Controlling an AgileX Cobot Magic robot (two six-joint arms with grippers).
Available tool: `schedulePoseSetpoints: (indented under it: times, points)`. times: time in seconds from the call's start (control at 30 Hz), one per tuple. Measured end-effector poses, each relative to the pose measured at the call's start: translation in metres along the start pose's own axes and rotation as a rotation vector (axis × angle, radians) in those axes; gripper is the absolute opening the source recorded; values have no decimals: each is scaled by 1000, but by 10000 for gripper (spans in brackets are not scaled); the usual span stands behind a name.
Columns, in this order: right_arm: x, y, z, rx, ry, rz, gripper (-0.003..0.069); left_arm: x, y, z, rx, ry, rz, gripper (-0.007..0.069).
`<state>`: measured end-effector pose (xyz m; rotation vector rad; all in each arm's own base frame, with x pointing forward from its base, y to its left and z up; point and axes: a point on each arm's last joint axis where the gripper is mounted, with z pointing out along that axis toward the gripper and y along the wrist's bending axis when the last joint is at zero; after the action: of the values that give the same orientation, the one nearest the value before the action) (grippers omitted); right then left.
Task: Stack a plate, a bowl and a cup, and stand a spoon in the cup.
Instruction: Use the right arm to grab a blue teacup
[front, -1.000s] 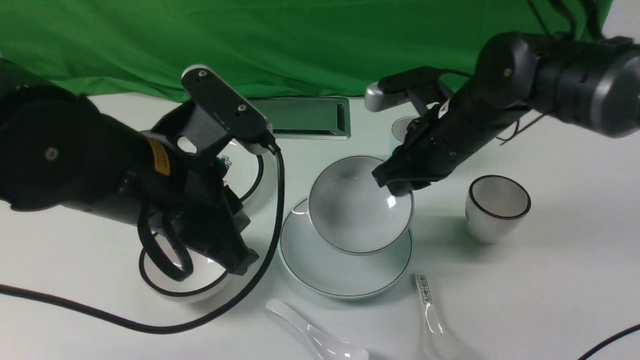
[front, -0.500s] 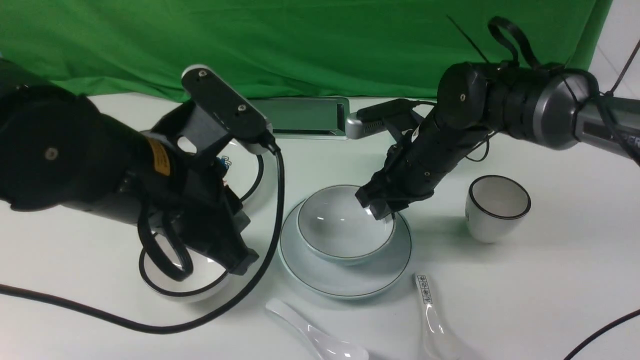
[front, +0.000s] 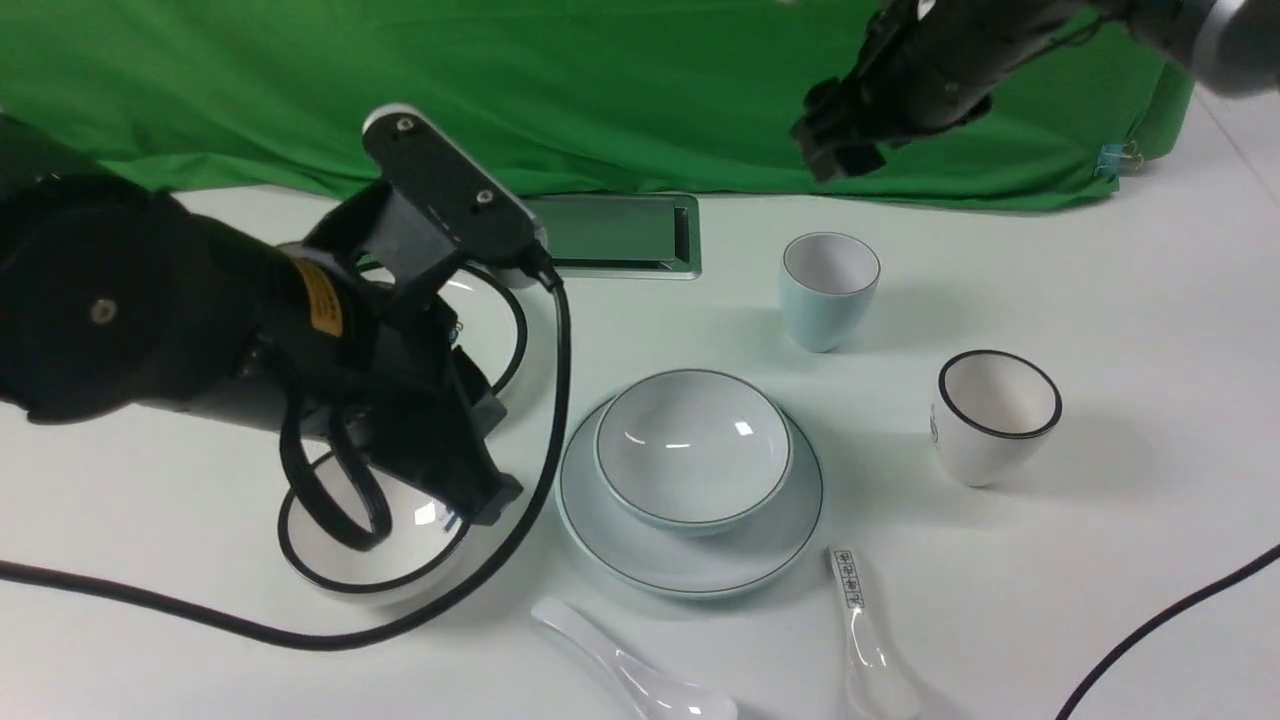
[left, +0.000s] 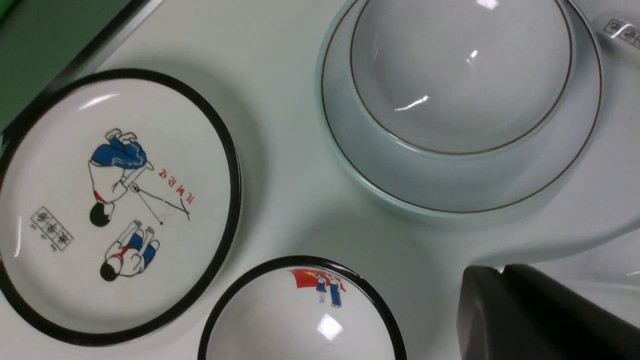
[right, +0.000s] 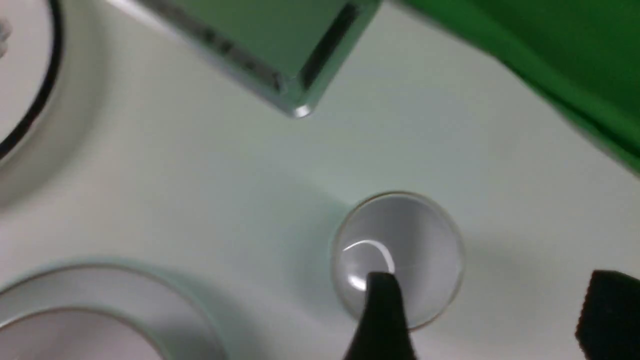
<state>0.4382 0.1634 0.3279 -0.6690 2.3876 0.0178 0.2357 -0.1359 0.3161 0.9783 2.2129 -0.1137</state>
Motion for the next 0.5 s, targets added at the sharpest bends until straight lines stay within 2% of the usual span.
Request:
schedulePoseSetpoints:
  times: [0.2,0.5]
  points:
    - [17,-24,47,28,74,83,519,-5,2,0,-21,-60,0,-29]
    - [37,-19,109,-6,129,108,517,-9,4,-1,-44,-100,14,-29]
